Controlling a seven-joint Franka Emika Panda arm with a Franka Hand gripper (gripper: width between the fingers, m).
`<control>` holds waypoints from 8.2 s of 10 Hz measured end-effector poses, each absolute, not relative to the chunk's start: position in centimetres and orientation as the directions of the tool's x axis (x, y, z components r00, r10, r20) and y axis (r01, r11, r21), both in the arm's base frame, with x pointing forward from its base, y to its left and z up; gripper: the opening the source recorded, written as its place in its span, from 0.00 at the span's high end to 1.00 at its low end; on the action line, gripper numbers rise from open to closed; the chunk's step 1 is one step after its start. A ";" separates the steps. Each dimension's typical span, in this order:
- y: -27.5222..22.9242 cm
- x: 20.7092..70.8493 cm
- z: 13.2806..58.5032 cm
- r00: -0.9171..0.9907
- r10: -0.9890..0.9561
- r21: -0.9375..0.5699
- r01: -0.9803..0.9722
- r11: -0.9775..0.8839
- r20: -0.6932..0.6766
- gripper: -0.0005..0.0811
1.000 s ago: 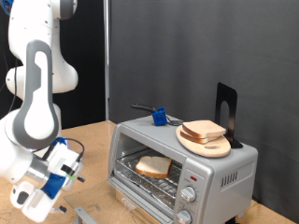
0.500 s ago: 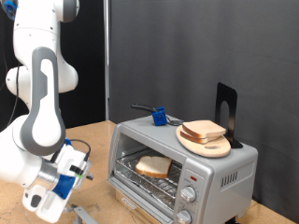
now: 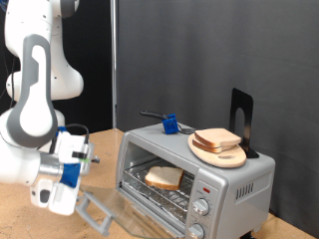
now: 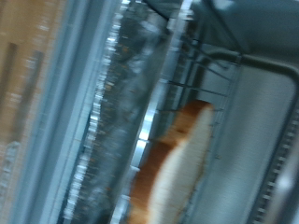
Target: Make a piece of toast with the oven
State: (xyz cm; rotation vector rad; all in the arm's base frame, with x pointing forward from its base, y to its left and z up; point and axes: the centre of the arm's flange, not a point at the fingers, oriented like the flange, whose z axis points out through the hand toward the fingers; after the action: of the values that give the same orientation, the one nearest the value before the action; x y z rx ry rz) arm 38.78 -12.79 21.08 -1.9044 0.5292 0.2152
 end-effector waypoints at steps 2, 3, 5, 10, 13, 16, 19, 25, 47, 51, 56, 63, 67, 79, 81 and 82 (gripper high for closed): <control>-12.5 38.7 23.3 0.886 -0.267 -0.843 -0.449 -0.295 -0.379 0.16; -12.3 38.7 24.6 0.886 -0.273 -0.847 -0.447 -0.288 -0.375 0.16; -11.7 39.0 27.1 0.887 -0.280 -0.855 -0.440 -0.276 -0.366 0.16; -9.5 39.9 31.1 0.883 -0.311 -0.854 -0.438 -0.282 -0.351 0.16; -9.3 40.4 30.6 0.863 -0.353 -0.826 -0.472 -0.308 -0.361 0.16; -10.3 39.3 29.5 0.850 -0.358 -0.776 -0.509 -0.373 -0.385 0.16; -13.2 37.8 26.3 0.829 -0.484 -0.695 -0.523 -0.493 -0.281 0.16; -15.3 37.7 18.2 0.799 -0.558 -0.608 -0.563 -0.560 -0.226 0.16; -2.0 35.9 26.2 0.942 -0.136 -0.864 -0.336 -0.376 -0.307 0.16; 0.1 33.6 28.4 0.932 -0.159 -0.846 -0.362 -0.391 -0.325 0.16; -5.6 33.1 31.7 0.893 -0.383 -0.870 -0.371 -0.324 -0.238 0.16; -9.5 35.4 34.2 0.861 -0.348 -0.838 -0.472 -0.273 -0.371 0.16; -13.0 40.2 33.2 0.799 -0.486 -0.798 -0.529 -0.287 -0.355 0.16; -15.7 50.9 31.7 0.775 -0.474 -0.775 -0.577 -0.259 -0.419 0.16; -16.6 53.2 30.5 0.756 -0.499 -0.778 -0.586 -0.227 -0.424 0.16; -17.0 54.4 29.8 0.740 -0.518 -0.773 -0.598 -0.213 -0.429 0.16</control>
State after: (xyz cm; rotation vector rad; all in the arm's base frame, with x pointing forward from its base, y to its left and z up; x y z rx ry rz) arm 54.36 -17.02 29.81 -1.8695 0.8620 0.0927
